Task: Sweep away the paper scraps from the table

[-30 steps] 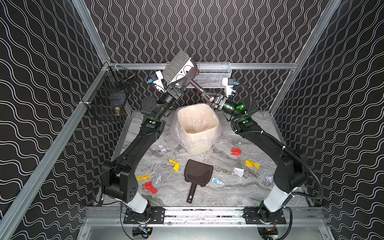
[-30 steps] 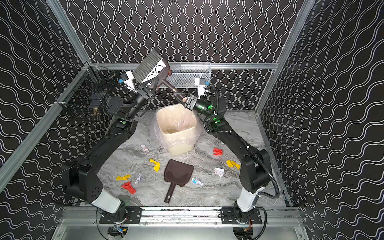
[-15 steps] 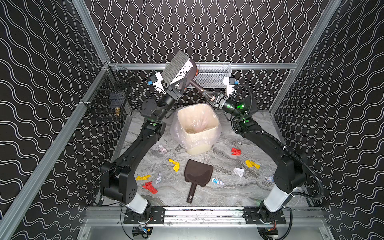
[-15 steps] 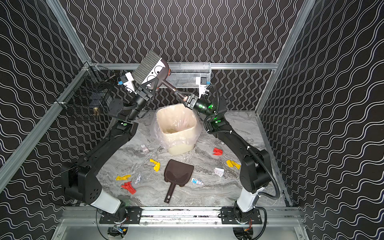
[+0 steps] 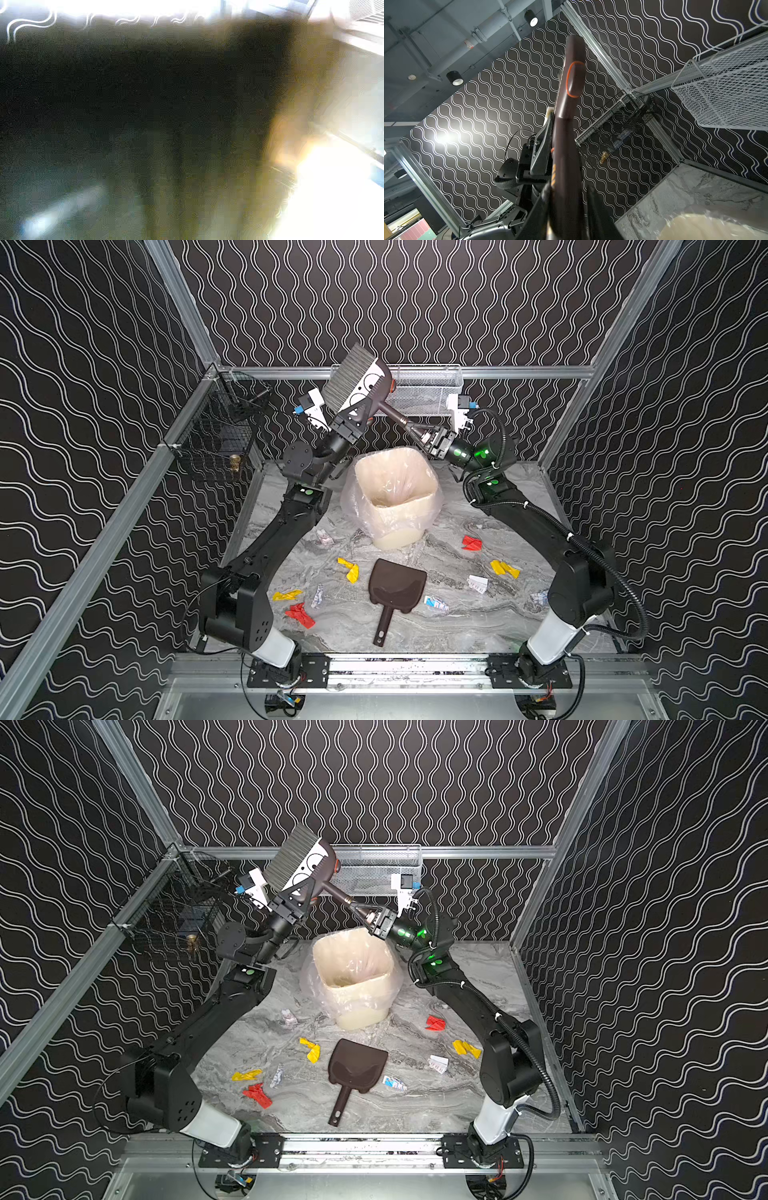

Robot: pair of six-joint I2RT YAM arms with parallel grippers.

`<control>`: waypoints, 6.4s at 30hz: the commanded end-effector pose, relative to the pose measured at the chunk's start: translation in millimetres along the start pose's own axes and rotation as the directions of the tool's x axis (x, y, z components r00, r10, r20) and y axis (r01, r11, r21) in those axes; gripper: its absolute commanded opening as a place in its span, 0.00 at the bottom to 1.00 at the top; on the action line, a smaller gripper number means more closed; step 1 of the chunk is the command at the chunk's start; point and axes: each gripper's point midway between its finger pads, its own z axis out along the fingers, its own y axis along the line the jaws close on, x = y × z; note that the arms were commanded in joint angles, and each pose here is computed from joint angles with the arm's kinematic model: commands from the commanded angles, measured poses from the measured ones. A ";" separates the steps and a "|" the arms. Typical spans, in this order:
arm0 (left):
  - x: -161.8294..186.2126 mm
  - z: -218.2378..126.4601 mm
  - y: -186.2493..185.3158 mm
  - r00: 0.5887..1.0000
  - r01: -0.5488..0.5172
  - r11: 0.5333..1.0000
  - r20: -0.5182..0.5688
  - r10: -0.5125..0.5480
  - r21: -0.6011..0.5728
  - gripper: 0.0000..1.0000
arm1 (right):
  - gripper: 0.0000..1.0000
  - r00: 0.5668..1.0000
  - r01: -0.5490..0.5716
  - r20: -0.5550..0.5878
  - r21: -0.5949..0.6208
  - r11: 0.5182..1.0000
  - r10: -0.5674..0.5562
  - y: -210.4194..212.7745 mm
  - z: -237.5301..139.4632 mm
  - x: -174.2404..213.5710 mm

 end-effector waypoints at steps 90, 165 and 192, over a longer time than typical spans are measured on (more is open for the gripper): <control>187.8 -240.2 48.9 0.480 -0.480 0.742 -0.848 -0.224 -0.468 0.99 | 0.00 0.981 -0.192 0.161 0.867 0.460 0.106 8.5 -311.8 -52.7; 385.9 -413.7 132.7 0.065 -0.876 0.417 -0.917 -0.394 -0.241 0.52 | 0.00 0.949 -0.267 0.203 0.922 0.278 0.240 -6.4 -342.8 -17.3; 375.1 -411.3 132.5 0.068 -0.892 0.394 -0.928 -0.366 -0.221 0.15 | 0.00 0.941 -0.277 0.198 0.916 0.290 0.273 -10.1 -340.7 -6.6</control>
